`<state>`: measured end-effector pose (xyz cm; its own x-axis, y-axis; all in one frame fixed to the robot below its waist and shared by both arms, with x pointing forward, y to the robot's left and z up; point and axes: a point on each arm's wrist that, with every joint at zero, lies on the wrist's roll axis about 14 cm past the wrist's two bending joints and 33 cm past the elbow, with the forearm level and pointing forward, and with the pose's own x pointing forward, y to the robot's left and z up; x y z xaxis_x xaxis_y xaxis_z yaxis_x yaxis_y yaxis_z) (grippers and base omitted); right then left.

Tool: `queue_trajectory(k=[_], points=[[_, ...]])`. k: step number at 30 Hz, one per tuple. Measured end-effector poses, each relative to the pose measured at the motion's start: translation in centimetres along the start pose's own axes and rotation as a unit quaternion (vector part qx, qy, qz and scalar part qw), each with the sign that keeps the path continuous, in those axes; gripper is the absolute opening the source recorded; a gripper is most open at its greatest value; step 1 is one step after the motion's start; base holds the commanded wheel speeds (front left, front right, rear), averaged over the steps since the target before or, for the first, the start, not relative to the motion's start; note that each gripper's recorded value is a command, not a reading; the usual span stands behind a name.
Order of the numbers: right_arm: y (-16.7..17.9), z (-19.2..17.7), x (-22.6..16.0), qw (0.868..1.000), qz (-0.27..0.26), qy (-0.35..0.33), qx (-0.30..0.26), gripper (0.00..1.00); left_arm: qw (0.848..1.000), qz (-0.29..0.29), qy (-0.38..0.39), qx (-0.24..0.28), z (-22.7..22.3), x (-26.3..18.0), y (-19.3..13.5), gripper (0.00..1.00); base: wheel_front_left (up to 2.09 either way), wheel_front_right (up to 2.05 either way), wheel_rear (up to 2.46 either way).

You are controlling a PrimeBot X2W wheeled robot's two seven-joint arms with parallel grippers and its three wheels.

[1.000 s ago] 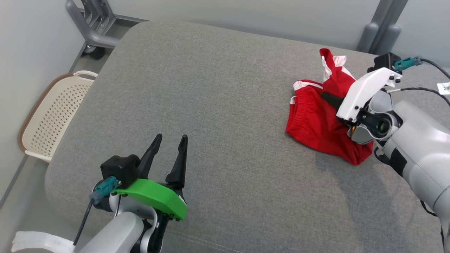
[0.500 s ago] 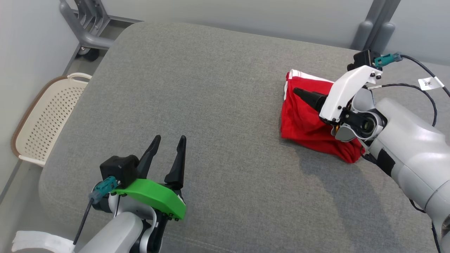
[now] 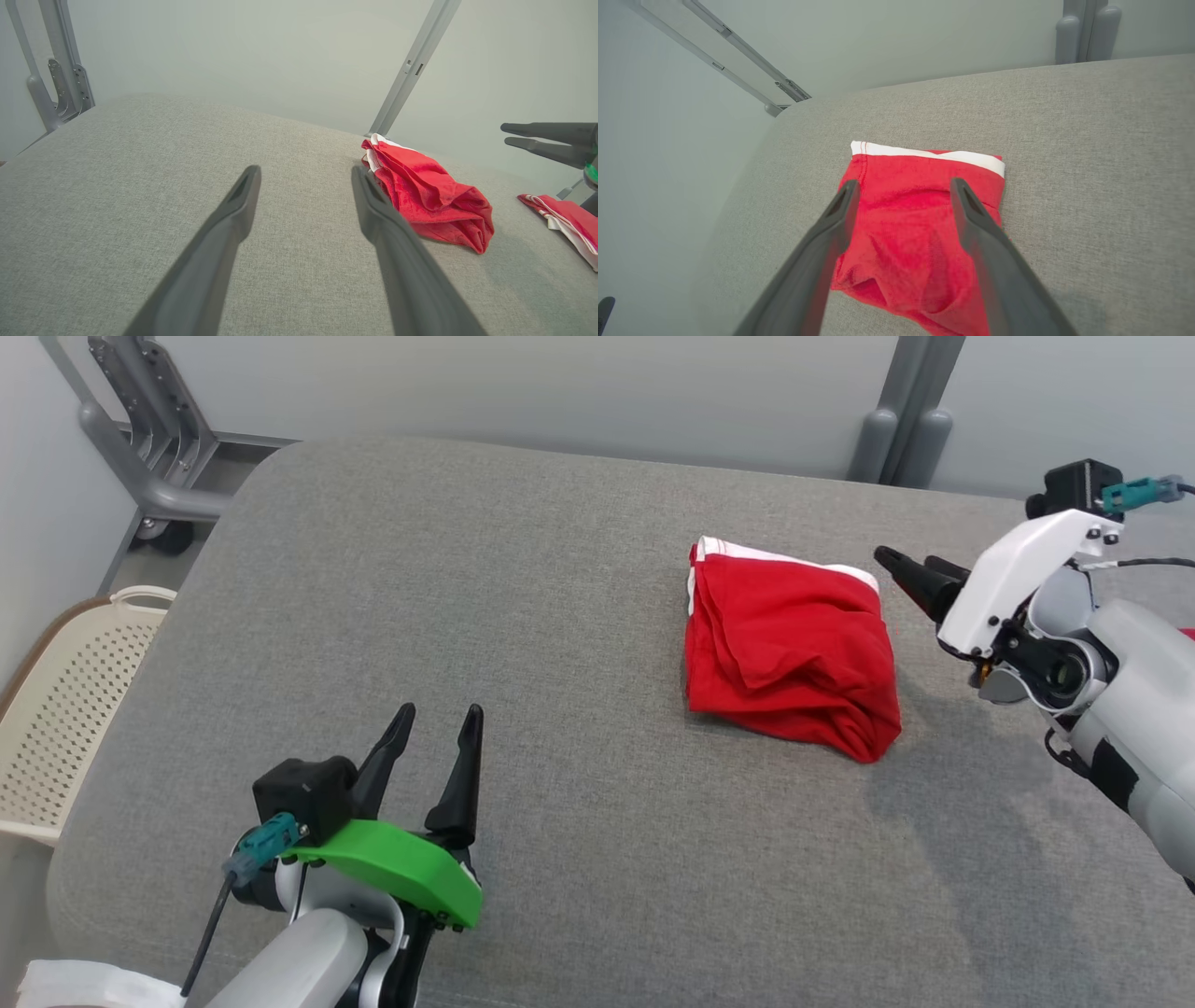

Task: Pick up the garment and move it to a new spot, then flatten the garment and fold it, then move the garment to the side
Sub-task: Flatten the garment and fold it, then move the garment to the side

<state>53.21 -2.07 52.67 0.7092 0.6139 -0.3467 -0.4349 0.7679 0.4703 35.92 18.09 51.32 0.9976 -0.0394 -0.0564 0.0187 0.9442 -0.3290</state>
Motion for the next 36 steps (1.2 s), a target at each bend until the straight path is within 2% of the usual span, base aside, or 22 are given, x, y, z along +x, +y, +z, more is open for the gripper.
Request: queue_trajectory(k=[6, 14, 21, 28, 31, 36], points=[[-2.9, -0.4, -0.9, 0.999, -0.036, -0.003, 0.004, 1.00, 1.000, -0.002, 0.003, 0.000, -0.2, 0.0, -0.1, 1.00, 0.00, 0.00, 0.00], [-5.6, -1.7, -0.2, 0.997, -0.065, 0.006, 0.046, 1.00, 1.000, 0.003, 0.016, -0.004, -0.9, 0.3, 0.1, 1.00, 0.00, 0.00, 0.00], [-6.2, -5.2, 1.7, 0.990, -0.069, 0.068, 0.103, 1.00, 0.999, 0.025, 0.024, -0.001, -1.3, 0.3, 1.5, 1.00, 0.00, 0.00, 0.00], [-5.8, -7.0, 3.3, 0.985, -0.066, 0.121, 0.108, 1.00, 0.999, 0.045, 0.027, -0.001, -1.6, 0.0, 2.7, 1.00, 0.00, 0.00, 0.00], [-5.8, -8.8, 3.6, 0.978, -0.071, 0.161, 0.117, 1.00, 0.998, 0.053, 0.029, -0.001, -1.7, -0.2, 3.1, 1.00, 0.00, 0.00, 0.00], [-5.7, -9.2, 4.4, 0.974, -0.075, 0.173, 0.122, 1.00, 0.998, 0.061, 0.031, -0.002, -1.9, -0.4, 3.5, 1.00, 0.00, 0.00, 0.00]])
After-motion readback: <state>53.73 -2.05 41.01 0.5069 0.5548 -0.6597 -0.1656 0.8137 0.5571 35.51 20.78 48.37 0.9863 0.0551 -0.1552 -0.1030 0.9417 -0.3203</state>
